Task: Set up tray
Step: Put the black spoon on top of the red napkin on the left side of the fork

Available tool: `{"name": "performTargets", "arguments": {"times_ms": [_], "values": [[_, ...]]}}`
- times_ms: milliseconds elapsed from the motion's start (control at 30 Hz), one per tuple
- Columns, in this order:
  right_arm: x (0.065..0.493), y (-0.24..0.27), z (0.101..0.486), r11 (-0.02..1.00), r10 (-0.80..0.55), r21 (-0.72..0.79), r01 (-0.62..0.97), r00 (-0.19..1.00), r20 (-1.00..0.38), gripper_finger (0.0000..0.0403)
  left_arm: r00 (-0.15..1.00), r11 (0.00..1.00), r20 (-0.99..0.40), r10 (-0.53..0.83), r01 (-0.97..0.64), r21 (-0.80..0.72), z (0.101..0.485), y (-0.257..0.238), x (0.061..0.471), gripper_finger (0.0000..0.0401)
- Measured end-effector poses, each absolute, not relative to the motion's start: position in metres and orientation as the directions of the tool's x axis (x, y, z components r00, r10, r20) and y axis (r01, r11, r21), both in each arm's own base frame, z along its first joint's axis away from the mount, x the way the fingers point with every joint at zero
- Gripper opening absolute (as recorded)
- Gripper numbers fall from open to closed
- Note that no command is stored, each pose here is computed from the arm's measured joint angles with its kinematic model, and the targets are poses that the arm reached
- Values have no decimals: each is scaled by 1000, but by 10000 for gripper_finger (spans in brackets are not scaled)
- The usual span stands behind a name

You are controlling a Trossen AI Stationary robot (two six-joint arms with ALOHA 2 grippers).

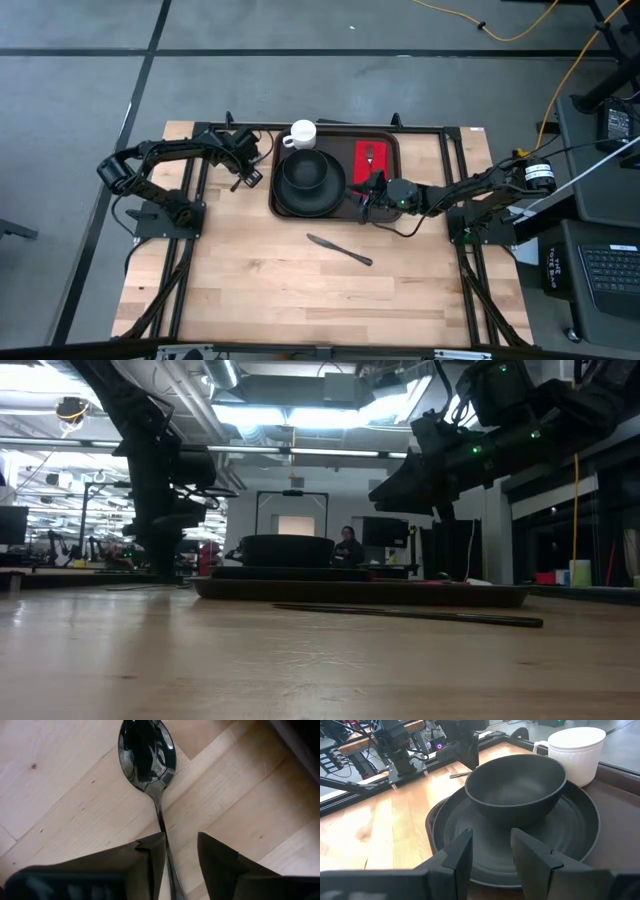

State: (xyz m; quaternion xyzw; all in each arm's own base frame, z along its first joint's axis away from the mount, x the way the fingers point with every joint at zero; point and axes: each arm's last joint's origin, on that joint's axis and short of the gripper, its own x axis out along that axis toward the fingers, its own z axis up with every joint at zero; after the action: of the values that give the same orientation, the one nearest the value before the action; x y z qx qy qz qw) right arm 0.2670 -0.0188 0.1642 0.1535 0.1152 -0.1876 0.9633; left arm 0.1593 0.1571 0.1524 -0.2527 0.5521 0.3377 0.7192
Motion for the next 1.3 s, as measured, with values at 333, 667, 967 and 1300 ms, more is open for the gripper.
{"name": "performTargets", "arguments": {"times_ms": [333,667,967,1300], "values": [[267,-19,164,882,-326,255,397,903,-280,138,173,644,-961,217,-765,8,152,159,161,124],[267,-19,164,882,-326,255,397,903,-280,138,133,660,-965,225,-750,50,139,168,163,123],[267,-19,164,882,-326,255,397,903,-280,138,145,612,-968,203,-791,10,138,177,153,118],[267,-19,164,882,-326,255,397,903,-280,138,162,627,-956,246,-778,29,146,178,148,117]]}}
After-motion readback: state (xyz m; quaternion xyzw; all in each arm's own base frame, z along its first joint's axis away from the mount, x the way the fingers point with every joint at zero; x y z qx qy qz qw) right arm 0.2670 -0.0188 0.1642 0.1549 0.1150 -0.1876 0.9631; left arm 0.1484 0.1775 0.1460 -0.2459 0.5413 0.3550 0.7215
